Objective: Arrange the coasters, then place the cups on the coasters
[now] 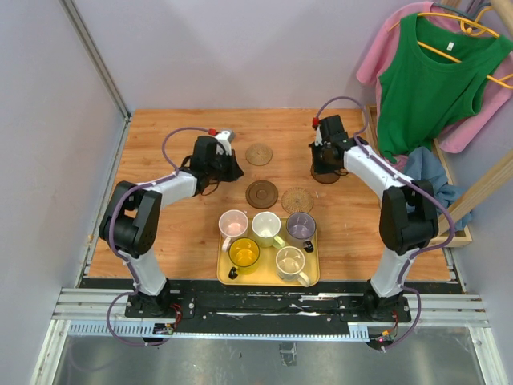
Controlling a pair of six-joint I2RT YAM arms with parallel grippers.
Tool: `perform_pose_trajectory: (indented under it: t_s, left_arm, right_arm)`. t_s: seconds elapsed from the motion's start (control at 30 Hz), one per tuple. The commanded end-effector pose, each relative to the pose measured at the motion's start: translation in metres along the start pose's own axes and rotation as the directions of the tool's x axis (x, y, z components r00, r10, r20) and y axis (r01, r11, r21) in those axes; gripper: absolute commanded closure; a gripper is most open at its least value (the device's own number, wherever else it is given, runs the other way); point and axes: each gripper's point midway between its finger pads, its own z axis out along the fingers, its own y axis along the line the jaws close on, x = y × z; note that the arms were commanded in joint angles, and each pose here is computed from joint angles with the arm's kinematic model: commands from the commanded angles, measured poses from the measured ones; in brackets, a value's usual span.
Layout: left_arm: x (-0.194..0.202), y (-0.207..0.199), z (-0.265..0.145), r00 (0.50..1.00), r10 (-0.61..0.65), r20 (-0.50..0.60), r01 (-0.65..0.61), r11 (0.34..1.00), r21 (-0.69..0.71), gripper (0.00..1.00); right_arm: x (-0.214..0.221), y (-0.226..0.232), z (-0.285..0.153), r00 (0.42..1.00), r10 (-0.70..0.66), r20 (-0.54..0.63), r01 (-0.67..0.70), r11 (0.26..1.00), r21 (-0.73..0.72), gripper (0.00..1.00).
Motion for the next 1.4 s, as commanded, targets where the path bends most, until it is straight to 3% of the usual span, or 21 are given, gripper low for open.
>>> perform_pose_trajectory:
  t_s: [0.0,0.4,0.63,0.87,1.1,1.37]
  left_arm:
    - [0.034,-0.045,0.000,0.993,0.084,-0.078,-0.073,0.988,0.133,0.99]
    - [0.069,-0.082,0.016,0.978,0.129,-0.163,-0.091,0.971,0.221,0.99]
    - [0.087,-0.074,0.028,0.971,0.093,-0.220,-0.050,0.980,0.191,0.99]
    - [0.095,-0.057,0.047,0.968,0.045,-0.247,-0.021,0.995,0.099,0.99]
    - [0.078,-0.033,0.065,0.972,-0.031,-0.235,0.033,0.999,0.005,1.00]
    - [0.048,0.011,0.068,0.977,-0.132,-0.171,0.121,0.990,-0.068,0.99]
  right_arm:
    - [0.038,0.019,0.007,0.995,-0.044,-0.085,0.042,0.999,-0.028,0.99]
    - [0.085,0.069,0.029,0.972,-0.123,-0.200,0.098,0.987,-0.131,0.99]
    - [0.100,0.077,0.039,0.960,-0.123,-0.253,0.084,0.984,-0.157,0.99]
    - [0.118,0.067,0.062,0.930,-0.112,-0.350,0.084,0.992,-0.093,0.99]
    - [0.101,0.061,0.086,0.926,-0.119,-0.359,0.110,0.993,-0.046,0.99]
    - [0.054,0.034,0.111,0.949,-0.063,-0.308,0.068,0.998,0.004,0.99]
